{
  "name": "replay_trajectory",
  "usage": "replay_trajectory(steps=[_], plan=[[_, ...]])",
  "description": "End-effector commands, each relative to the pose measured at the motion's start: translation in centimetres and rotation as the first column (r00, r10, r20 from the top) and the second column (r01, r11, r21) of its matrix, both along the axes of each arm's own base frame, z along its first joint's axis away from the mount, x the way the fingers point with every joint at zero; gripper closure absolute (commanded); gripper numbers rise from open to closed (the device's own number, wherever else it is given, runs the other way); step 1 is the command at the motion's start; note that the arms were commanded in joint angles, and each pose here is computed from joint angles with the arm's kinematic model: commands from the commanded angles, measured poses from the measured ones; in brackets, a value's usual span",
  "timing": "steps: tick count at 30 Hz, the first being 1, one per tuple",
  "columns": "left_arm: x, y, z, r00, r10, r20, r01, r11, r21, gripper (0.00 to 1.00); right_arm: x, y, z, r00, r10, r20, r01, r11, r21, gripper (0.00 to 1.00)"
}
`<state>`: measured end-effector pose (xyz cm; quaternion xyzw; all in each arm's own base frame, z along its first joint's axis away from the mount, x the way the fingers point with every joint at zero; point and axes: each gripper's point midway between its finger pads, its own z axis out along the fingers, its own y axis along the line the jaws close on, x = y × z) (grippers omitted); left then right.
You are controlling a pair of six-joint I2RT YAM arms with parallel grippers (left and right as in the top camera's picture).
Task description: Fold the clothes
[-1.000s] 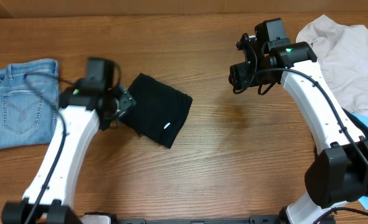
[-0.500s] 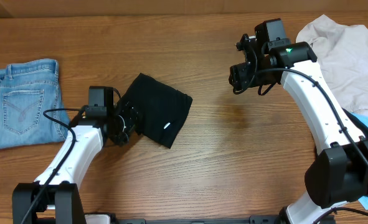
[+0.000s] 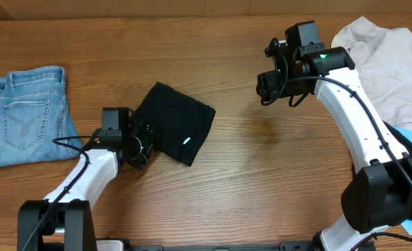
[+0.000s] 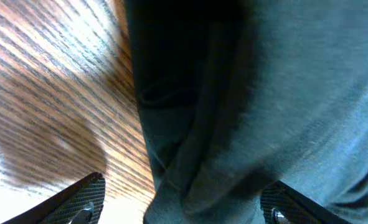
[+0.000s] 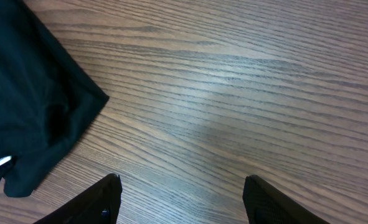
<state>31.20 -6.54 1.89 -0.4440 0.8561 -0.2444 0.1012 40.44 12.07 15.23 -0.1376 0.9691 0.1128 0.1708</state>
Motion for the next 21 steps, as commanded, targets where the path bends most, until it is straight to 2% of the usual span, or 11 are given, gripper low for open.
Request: replay_trajectory(steps=[1, 6, 8, 13, 14, 15, 19, 21], plan=[[-0.3, 0.1, -1.6, 0.999, 0.035, -0.035, -0.035, 0.999, -0.012, 0.17, 0.1, 0.0, 0.1, 1.0, 0.005, 0.006, -0.005, 1.0, -0.003, 0.33], [0.9, -1.1, -3.4, 1.0, 0.003, -0.022, -0.005, 0.997, -0.077, 0.18, 0.1, 0.0, 0.0, 1.0, 0.005, 0.005, -0.005, 1.0, -0.003, 0.33], [1.6, -1.9, -3.8, 1.0, -0.015, -0.001, 0.015, 0.992, -0.128, 0.21, 0.0, 0.0, 0.0, 1.0, 0.005, 0.002, -0.005, 1.0, -0.004, 0.33], [2.1, -2.3, -4.2, 1.0, -0.025, 0.014, 0.027, 0.988, -0.154, 0.46, 0.0, 0.0, 0.0, 1.0, 0.005, 0.001, -0.005, 1.0, -0.004, 0.33], [2.3, -2.3, -4.1, 0.999, -0.024, 0.022, 0.027, 0.988, -0.154, 0.54, 0.0, 0.0, 0.0, 1.0, 0.005, 0.001, -0.005, 1.0, -0.004, 0.33], [2.5, -2.2, -4.0, 0.999, -0.02, 0.033, 0.025, 0.988, -0.155, 0.67, 0.0, 0.0, 0.0, 1.0, 0.005, 0.001, -0.005, 1.0, -0.004, 0.33], [3.9, -1.4, -3.1, 0.993, -0.035, 0.112, 0.049, 0.99, -0.13, 0.91, 0.0, 0.0, 0.0, 1.0, 0.005, 0.002, -0.005, 1.0, -0.004, 0.33], [5.0, -0.6, -2.3, 0.986, -0.049, 0.162, 0.066, 0.992, -0.103, 0.96, 0.0, 0.0, 0.0, 1.0, 0.005, 0.002, -0.005, 1.0, -0.004, 0.32]])
